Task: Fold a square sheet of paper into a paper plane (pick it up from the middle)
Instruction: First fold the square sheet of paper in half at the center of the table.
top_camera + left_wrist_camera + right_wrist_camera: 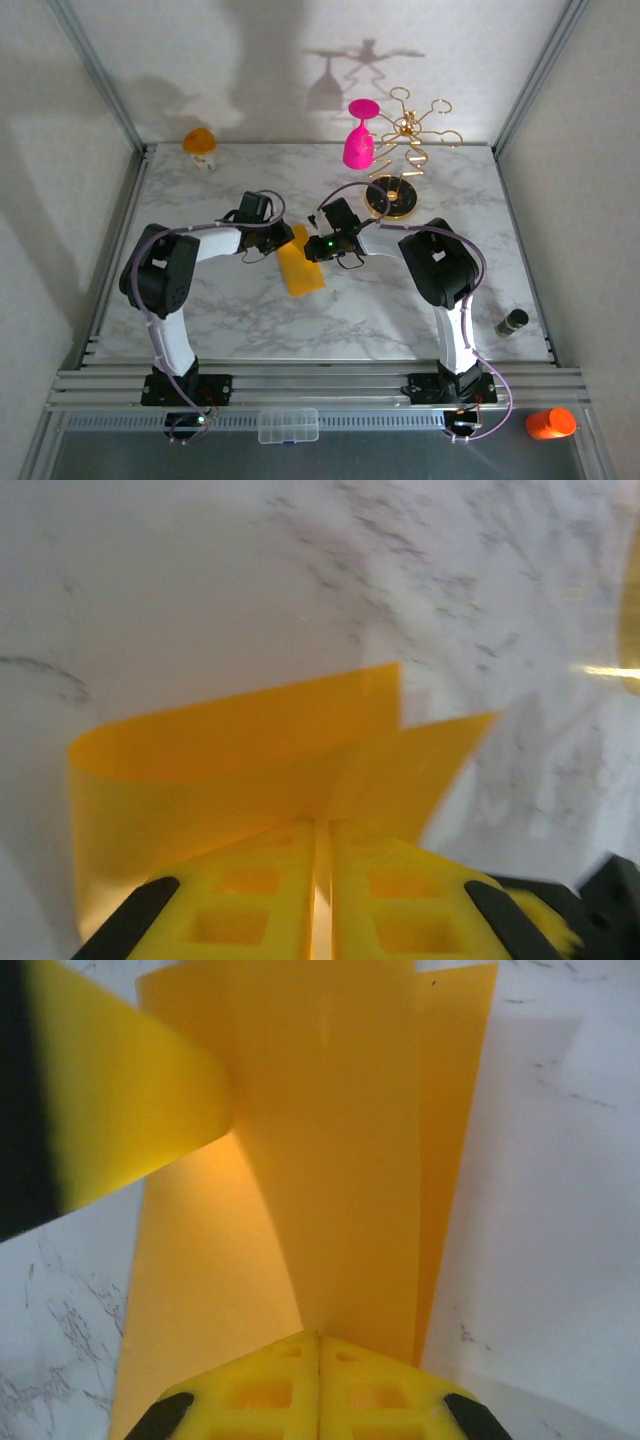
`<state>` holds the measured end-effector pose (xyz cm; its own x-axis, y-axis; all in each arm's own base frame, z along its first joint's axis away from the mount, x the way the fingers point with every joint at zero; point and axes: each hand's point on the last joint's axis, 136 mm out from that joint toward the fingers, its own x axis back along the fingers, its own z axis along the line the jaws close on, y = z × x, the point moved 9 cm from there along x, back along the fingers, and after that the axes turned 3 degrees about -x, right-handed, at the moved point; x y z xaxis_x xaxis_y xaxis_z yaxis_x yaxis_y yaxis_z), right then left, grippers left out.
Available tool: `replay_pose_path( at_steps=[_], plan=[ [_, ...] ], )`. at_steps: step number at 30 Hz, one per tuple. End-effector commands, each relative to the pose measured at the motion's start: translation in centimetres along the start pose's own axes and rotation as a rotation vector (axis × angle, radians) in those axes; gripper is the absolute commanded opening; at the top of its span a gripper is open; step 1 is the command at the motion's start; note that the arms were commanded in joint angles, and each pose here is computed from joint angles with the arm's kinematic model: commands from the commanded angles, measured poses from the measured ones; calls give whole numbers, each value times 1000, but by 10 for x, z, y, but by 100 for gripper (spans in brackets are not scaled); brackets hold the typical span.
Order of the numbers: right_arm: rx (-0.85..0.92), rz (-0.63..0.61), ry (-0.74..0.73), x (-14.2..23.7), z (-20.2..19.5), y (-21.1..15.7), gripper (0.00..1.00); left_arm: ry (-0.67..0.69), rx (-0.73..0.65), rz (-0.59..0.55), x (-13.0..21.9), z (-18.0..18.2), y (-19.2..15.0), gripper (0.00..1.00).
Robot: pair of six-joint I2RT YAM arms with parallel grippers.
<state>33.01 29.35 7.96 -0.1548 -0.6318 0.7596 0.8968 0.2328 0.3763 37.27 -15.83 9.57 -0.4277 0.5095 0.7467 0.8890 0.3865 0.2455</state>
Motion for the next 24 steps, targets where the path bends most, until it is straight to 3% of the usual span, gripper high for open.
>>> replay_pose_path(
  at_steps=[1,14,24],
  plan=[
    [-173,283,-346,-18,-77,-75,8,79,20,-18,-7,18,8,12],
    [-186,292,-393,-14,-83,-87,8,187,69,-56,0,72,46,12],
    [-256,258,-368,-14,-77,-84,8,96,61,-123,24,42,69,13]
  ],
)
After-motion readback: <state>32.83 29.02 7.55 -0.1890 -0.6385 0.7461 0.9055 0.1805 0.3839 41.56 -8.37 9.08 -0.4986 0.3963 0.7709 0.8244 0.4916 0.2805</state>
